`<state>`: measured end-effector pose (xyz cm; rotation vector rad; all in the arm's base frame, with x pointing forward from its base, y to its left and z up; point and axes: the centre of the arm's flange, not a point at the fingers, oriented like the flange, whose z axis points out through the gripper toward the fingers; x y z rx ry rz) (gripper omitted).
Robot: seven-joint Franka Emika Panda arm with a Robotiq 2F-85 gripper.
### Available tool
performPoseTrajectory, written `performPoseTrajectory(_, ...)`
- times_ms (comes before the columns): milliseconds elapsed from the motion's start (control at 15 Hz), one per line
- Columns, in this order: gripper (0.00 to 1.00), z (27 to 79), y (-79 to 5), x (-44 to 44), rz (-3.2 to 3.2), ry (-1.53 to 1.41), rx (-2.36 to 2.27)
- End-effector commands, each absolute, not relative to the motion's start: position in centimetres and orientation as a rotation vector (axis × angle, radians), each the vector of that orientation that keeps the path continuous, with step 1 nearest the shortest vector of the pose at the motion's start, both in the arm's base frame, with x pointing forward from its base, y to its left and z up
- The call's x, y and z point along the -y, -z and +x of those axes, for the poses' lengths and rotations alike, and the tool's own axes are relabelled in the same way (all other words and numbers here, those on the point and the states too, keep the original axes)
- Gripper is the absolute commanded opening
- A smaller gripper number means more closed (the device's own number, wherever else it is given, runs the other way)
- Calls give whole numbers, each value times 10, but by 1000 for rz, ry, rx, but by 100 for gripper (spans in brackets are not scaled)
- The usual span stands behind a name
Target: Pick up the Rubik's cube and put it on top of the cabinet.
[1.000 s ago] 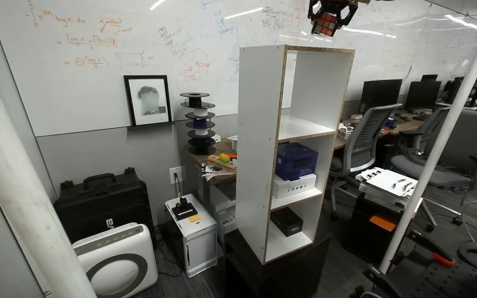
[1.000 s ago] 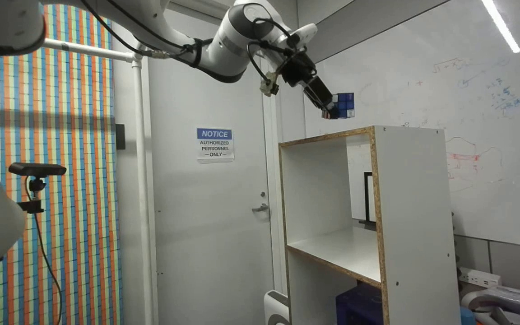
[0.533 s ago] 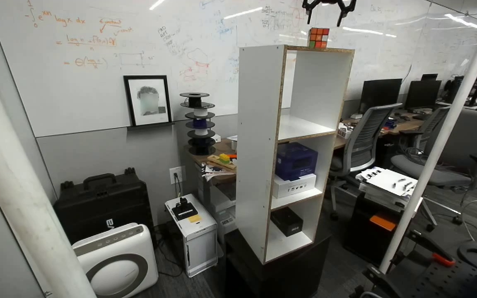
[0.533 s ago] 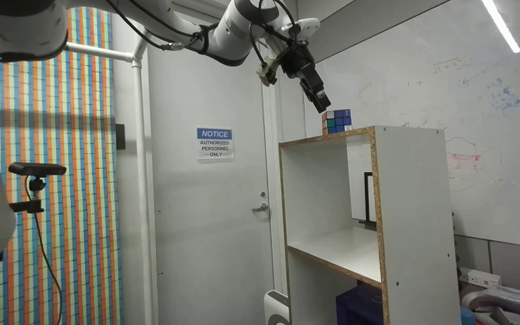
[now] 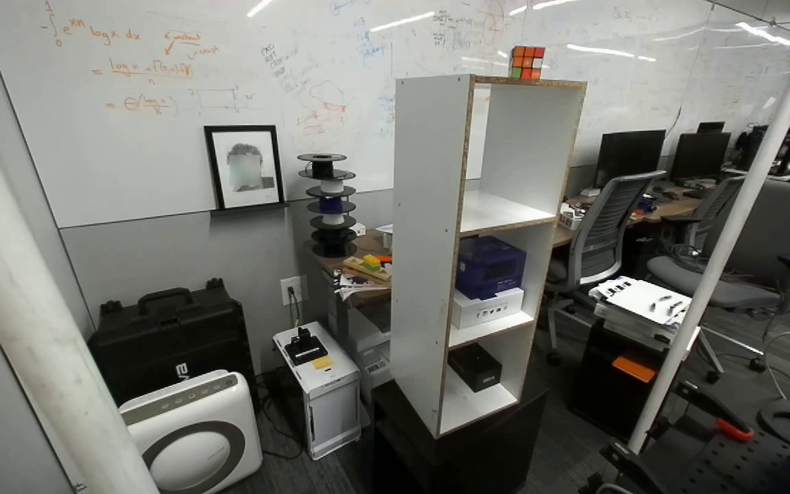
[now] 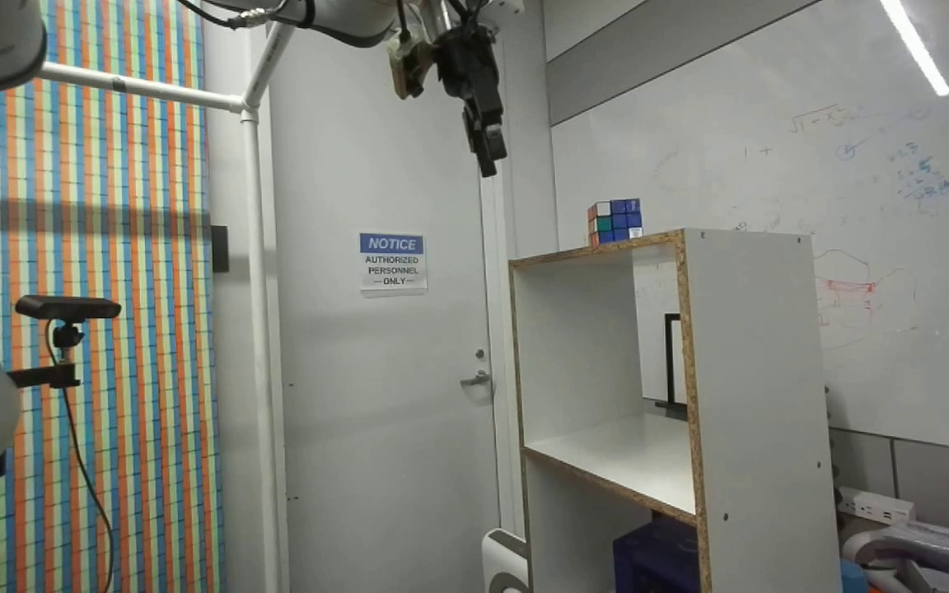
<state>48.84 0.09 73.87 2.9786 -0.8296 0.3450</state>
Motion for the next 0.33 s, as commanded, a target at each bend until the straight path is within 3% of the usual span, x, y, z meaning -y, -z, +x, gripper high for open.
performPoseTrajectory(0, 100, 440, -704, -8, 3082, -93, 665)
performPoseTrajectory(133, 100, 421, -671, -7, 3096, 84, 577)
performPoseTrajectory(200, 100, 449, -698, -11, 3067, -19, 653)
performPoseTrajectory(267, 100, 444, -684, -10, 3072, 42, 626)
